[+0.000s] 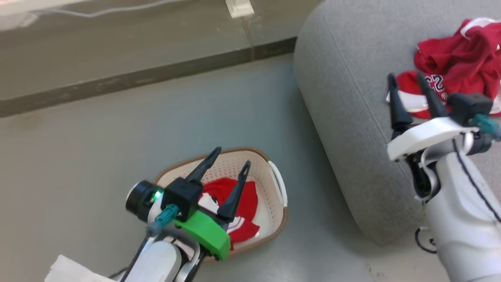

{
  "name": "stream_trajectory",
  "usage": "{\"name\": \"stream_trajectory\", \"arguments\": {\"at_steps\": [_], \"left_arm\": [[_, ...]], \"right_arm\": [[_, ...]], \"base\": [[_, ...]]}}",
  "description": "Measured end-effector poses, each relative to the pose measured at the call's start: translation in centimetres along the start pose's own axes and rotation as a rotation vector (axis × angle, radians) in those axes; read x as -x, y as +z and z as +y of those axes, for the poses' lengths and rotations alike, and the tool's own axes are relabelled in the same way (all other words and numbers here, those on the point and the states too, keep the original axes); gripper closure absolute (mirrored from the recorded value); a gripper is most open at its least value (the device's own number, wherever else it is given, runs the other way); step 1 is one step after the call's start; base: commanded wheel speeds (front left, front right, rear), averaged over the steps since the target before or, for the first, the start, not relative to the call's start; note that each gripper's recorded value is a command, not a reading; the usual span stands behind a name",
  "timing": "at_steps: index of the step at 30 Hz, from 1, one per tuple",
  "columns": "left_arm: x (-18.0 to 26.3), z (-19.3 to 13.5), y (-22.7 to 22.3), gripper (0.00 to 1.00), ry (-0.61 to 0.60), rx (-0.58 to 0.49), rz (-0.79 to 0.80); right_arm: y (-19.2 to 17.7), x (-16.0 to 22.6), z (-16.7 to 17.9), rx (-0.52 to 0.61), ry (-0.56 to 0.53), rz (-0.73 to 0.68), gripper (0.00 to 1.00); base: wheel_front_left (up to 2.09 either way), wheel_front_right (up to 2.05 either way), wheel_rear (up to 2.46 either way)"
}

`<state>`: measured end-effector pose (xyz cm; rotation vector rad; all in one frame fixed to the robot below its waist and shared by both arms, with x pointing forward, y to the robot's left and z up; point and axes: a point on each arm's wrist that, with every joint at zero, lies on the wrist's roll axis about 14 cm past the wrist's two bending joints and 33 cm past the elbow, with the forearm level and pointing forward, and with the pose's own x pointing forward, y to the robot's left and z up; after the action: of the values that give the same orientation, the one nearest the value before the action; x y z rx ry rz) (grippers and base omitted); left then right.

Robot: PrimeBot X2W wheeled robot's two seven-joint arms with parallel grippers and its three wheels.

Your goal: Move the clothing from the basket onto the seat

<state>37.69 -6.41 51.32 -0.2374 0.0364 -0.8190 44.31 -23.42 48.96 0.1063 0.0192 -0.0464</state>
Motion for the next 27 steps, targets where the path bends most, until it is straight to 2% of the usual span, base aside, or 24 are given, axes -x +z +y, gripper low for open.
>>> {"name": "stream_trajectory", "arguments": {"at_steps": [14,27], "left_arm": [[5.3,4.6,1.1,0.0,0.28,-0.01,-0.034],[10.8,8.6,2.4,0.0,0.492,-0.038,-0.079]], "right_arm": [[-1.0,3.6,6.5,-0.026,0.163,0.001,0.0],[-1.6,6.4,9.3,-0.026,0.228,0.008,0.0]], "base": [[0.0,0.0,0.0],[0.0,0.0,0.0]]}}
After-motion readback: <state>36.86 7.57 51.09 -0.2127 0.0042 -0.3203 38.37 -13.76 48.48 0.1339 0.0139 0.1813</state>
